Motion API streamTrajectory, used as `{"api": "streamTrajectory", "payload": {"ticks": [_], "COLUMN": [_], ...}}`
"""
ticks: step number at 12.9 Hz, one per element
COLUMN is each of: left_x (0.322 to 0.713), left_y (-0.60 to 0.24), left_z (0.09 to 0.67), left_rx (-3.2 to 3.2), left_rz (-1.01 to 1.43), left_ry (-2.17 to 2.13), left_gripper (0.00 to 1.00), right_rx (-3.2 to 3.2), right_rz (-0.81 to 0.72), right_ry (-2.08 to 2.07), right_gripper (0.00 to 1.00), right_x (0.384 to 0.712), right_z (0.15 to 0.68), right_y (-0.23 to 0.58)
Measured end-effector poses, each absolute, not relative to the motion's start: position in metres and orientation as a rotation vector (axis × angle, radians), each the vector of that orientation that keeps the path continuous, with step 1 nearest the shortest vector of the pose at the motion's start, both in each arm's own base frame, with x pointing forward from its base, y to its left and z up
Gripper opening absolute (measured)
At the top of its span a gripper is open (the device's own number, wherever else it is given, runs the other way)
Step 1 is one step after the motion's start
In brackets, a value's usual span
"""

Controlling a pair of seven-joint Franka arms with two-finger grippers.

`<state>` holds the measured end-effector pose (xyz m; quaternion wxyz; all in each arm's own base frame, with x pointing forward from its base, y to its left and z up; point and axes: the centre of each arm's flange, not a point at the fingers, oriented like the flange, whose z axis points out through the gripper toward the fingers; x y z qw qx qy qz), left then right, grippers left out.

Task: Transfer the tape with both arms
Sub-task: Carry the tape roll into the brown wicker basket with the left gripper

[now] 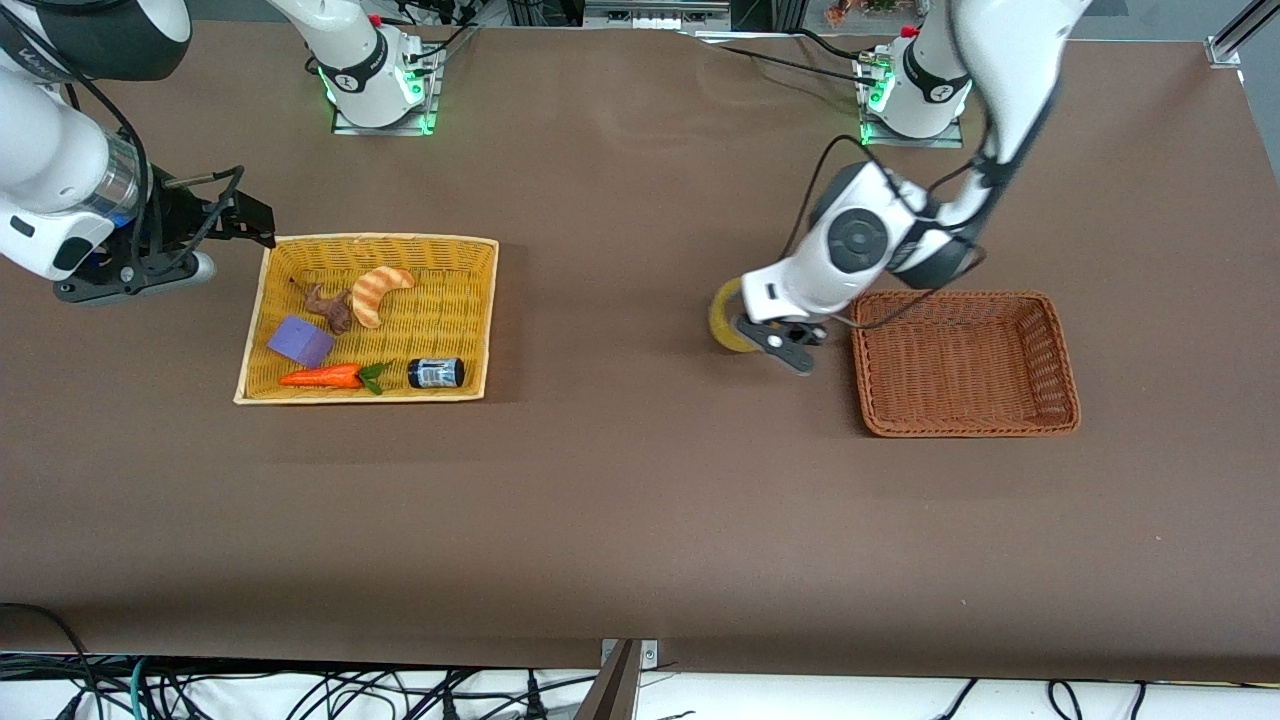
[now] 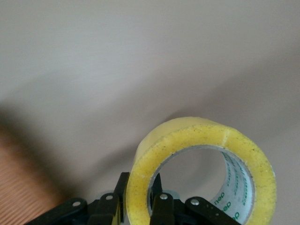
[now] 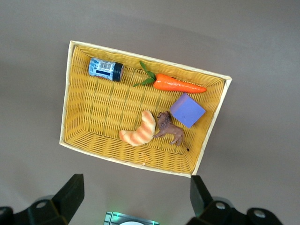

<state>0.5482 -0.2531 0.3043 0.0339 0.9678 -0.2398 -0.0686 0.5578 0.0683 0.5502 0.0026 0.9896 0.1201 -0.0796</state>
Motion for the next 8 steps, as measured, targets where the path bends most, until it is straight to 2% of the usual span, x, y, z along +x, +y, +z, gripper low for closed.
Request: {"api": "streamTrajectory", "payload": {"ticks": [2, 3, 5, 8], "left_x": [0.578, 0.590, 0.605, 0.620], "left_y": [-0.189, -0.155, -0.089, -0.003], "left_z": [0.367, 0.380, 0.367, 0.300], "left_rx": [3.065, 3.114, 3.124, 3.027], "left_rz": [-0.303, -0.309, -0.348, -0.343], "left_ry": [-0.668, -0.683, -0.733, -0.811], "left_gripper": [0.22, 0.22, 0.22, 0.22], "right_rx": [3.104, 3.104, 3.104, 3.104], "right_rz": [-0.245, -0.243, -0.239, -0.232], "right_ry": [0.376, 0.375, 0.375, 0.375], "right_gripper": [1.00, 1.00, 1.00, 1.00], "right_x": [0.558, 0.558, 0.557, 0.556], "right_z": [0.551, 0.552, 0.553, 0.555], "right_y": [0.068, 0.068, 0.068, 0.068]}}
